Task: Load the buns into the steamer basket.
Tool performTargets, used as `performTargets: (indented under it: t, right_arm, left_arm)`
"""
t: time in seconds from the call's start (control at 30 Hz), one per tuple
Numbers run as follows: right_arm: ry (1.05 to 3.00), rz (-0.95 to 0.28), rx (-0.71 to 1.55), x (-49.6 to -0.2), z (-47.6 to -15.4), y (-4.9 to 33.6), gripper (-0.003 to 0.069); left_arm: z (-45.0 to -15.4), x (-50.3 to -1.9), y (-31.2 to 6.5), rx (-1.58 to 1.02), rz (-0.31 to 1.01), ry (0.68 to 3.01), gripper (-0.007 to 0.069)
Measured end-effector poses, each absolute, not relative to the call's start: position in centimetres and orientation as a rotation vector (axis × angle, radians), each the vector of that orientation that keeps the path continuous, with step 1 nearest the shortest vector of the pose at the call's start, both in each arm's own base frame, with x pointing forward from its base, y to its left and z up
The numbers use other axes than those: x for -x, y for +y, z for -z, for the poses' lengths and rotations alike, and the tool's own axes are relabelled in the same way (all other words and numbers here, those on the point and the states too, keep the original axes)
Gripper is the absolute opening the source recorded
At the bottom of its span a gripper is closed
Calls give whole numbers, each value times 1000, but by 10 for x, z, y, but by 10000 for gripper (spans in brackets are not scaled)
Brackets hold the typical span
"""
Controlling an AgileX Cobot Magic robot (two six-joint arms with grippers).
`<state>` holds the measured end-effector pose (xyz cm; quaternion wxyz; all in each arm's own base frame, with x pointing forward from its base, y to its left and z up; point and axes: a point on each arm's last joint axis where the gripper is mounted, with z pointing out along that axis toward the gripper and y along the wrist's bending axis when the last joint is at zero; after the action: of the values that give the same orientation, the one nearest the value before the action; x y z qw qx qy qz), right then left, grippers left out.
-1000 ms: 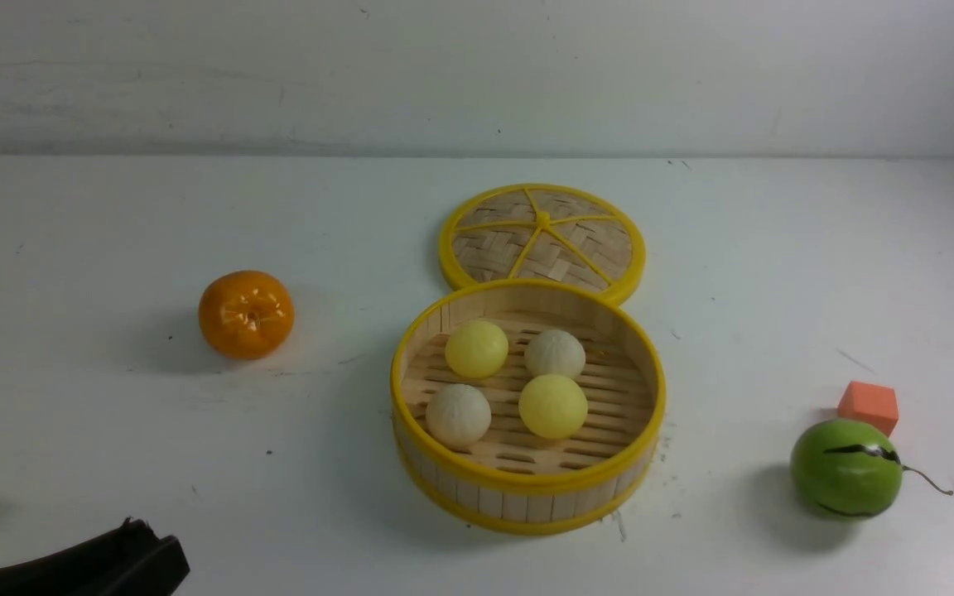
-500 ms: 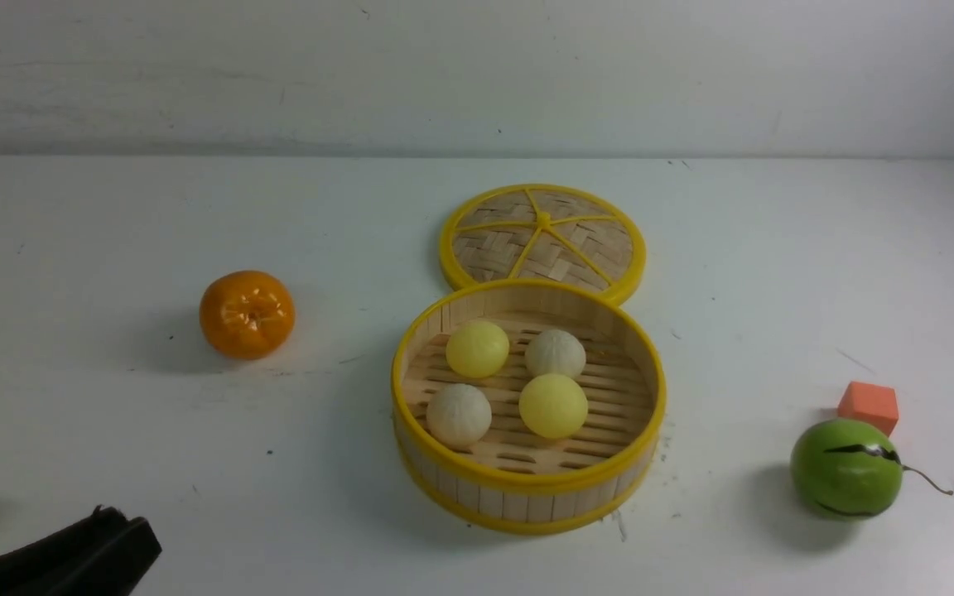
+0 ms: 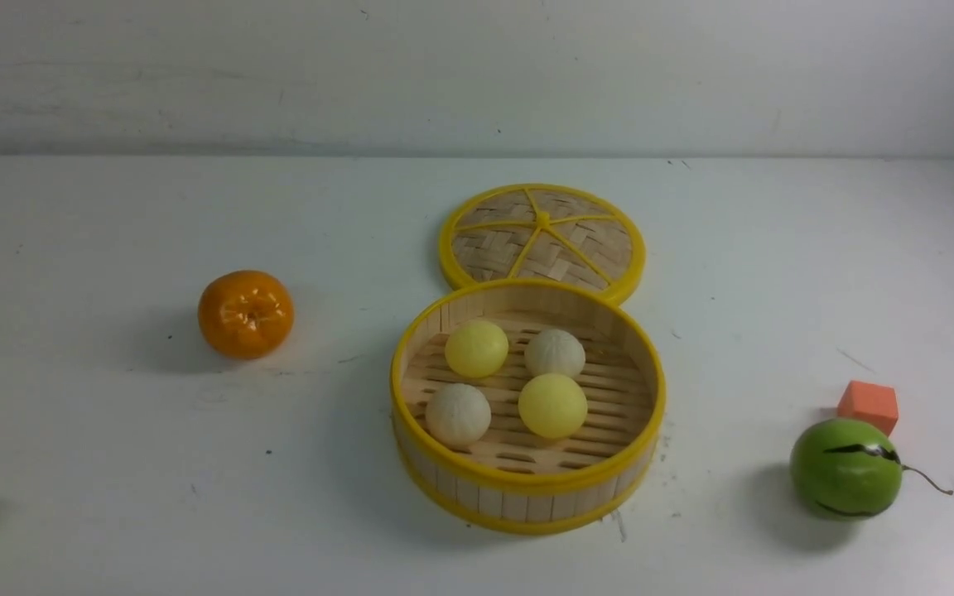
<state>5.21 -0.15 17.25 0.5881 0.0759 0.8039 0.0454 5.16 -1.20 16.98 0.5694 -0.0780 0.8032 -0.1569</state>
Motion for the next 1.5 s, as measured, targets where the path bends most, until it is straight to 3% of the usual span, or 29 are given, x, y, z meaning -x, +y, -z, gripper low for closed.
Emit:
performTargets:
  t: [1.5]
  right_arm:
    - [1873,-107,-177,-52,-172,-1,40]
  left_arm:
    - [-169,-51,-12,192,377,1889,-11]
